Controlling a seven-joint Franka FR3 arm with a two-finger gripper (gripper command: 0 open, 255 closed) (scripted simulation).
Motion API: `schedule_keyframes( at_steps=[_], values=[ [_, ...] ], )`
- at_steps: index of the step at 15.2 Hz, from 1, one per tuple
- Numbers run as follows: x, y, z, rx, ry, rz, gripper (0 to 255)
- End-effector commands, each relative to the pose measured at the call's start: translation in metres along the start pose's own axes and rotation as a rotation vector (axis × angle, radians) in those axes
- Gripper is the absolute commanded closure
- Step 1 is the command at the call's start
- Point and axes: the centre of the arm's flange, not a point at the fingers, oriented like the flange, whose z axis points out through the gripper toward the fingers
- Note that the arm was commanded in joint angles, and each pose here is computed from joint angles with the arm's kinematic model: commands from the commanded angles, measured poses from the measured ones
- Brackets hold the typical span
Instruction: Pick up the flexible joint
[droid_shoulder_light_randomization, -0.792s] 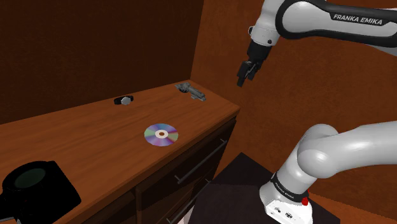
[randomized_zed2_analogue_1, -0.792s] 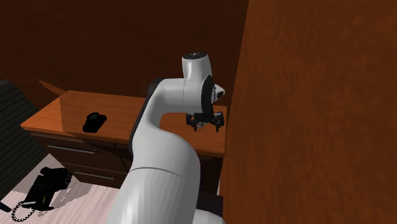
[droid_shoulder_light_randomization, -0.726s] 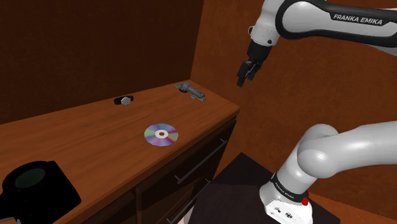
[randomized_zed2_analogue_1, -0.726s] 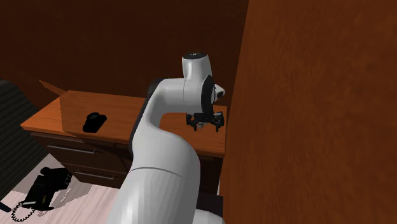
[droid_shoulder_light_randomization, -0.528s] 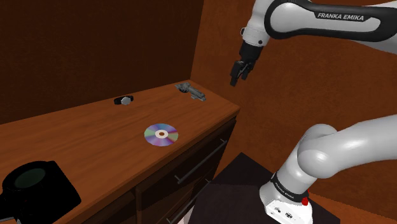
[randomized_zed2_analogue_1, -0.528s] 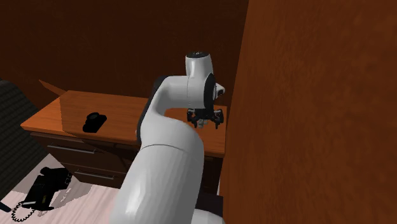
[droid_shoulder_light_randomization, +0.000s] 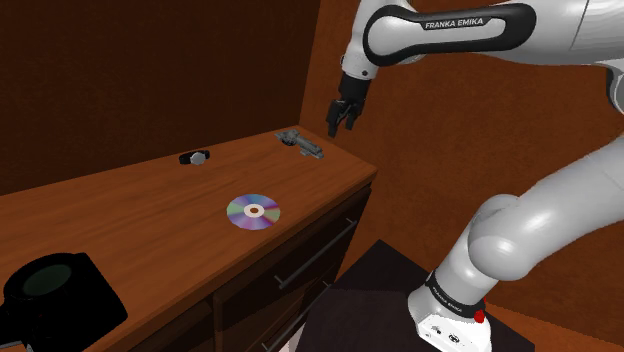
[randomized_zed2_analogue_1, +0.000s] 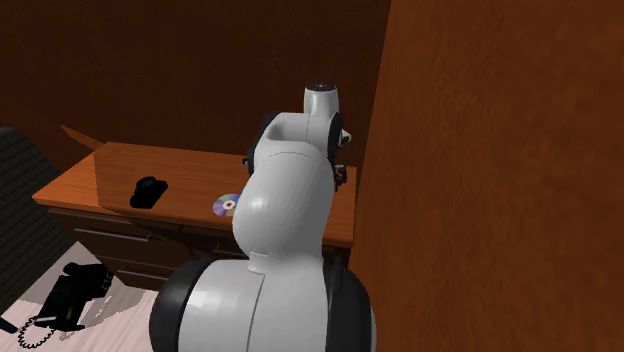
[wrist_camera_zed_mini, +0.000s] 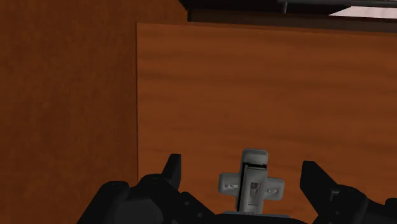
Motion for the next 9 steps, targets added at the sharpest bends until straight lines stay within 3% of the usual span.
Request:
schedule_keyframes(
  at_steps=[1,7,9],
  values=[
    [0.026,-0.003,0.013,0.020,-0.009,-0.008,0],
    [0.098,-0.012,0.051,0.077,-0.035,-0.030,0],
    [0.105,-0.013,0.060,0.083,-0.037,-0.033,0]
  ],
)
